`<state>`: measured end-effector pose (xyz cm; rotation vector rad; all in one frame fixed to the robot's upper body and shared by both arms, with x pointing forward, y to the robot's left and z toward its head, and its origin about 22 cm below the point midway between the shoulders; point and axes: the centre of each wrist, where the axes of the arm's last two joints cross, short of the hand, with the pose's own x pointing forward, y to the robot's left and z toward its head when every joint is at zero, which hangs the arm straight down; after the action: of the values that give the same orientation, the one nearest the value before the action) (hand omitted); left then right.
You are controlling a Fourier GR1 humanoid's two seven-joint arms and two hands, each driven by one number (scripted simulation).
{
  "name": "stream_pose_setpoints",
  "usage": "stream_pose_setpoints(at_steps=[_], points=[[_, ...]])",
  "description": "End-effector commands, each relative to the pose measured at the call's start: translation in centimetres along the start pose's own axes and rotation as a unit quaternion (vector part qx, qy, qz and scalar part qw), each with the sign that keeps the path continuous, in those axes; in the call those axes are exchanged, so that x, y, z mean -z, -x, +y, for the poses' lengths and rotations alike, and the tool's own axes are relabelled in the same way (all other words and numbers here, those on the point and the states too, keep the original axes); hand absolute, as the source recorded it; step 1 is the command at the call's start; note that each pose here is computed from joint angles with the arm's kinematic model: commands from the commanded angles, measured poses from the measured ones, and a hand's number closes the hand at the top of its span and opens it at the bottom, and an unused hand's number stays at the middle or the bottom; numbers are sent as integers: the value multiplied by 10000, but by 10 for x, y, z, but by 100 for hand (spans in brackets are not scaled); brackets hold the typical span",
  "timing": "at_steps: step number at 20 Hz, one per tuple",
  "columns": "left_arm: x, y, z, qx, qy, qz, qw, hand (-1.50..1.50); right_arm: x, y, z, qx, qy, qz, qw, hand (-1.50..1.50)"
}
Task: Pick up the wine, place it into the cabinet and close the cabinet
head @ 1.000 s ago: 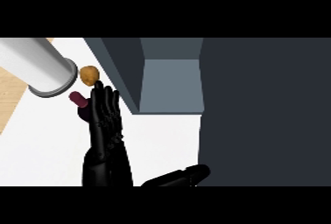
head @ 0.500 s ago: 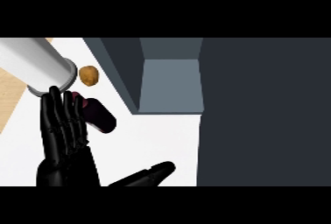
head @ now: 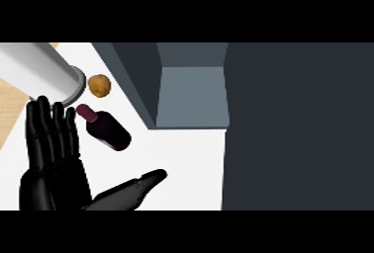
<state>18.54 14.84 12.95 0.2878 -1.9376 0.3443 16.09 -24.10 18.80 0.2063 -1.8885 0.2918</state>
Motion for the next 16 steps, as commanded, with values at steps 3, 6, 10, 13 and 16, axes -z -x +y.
stream_pose_setpoints(at_steps=[3,6,10,13,16], points=[[9,21,27,3,27,364,9993,-150,-28,-36,4,181,-218,-326,9991,-150],[0,31,23,29,41,458,9989,-150,-31,-35,13,124,-244,-327,9991,-150],[-1,60,38,-63,54,572,9983,-150,-16,-28,9,238,-216,-271,9991,-150],[5,79,38,-54,-63,511,9987,-150,-20,-39,10,170,-233,-339,9990,-150],[10,87,55,98,-128,498,9986,-150,-24,-40,9,126,-173,-332,9992,-150]])
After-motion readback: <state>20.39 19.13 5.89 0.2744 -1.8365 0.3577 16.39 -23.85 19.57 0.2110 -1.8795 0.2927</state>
